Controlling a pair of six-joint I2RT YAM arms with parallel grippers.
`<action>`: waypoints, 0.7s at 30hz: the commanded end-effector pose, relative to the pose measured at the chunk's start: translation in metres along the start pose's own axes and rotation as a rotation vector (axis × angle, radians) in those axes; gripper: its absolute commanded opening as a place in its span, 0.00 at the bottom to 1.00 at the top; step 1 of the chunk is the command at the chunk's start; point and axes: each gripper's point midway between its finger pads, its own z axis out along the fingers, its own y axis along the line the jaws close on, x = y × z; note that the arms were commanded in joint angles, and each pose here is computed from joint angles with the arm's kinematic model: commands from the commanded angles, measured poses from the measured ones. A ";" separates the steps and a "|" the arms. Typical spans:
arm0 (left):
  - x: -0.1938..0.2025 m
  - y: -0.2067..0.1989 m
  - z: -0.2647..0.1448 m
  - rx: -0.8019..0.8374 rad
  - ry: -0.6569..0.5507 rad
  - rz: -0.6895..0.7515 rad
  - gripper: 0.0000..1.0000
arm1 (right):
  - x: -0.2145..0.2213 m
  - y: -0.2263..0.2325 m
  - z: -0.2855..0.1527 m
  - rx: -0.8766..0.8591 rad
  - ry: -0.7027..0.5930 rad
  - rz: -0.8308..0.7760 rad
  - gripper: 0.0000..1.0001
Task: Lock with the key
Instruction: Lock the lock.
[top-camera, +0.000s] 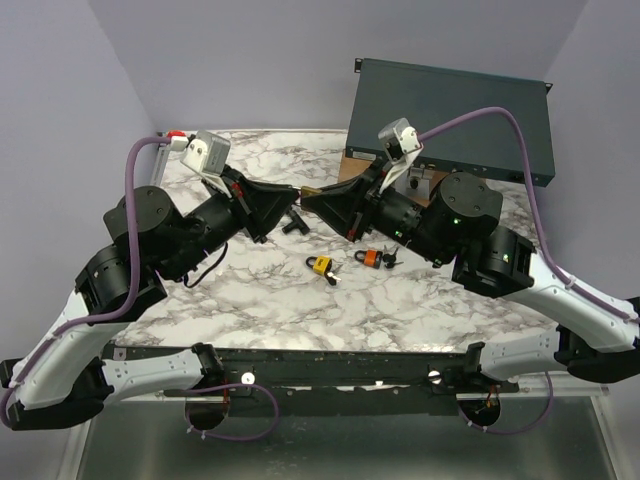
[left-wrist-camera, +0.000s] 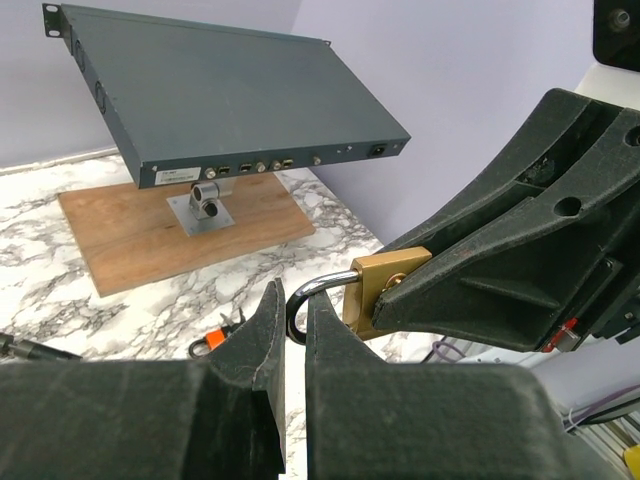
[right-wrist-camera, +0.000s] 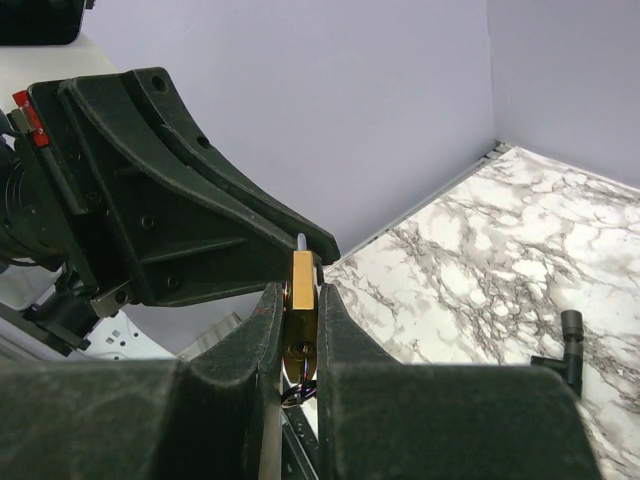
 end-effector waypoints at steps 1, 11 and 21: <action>0.043 -0.166 -0.034 0.835 0.306 -0.158 0.00 | 0.189 -0.050 0.062 0.162 0.424 -0.101 0.01; 0.035 -0.174 -0.039 0.872 0.284 -0.150 0.00 | 0.198 -0.052 0.064 0.169 0.440 -0.099 0.01; 0.038 -0.120 -0.026 0.585 0.170 -0.083 0.00 | 0.164 -0.044 0.053 0.148 0.375 -0.087 0.01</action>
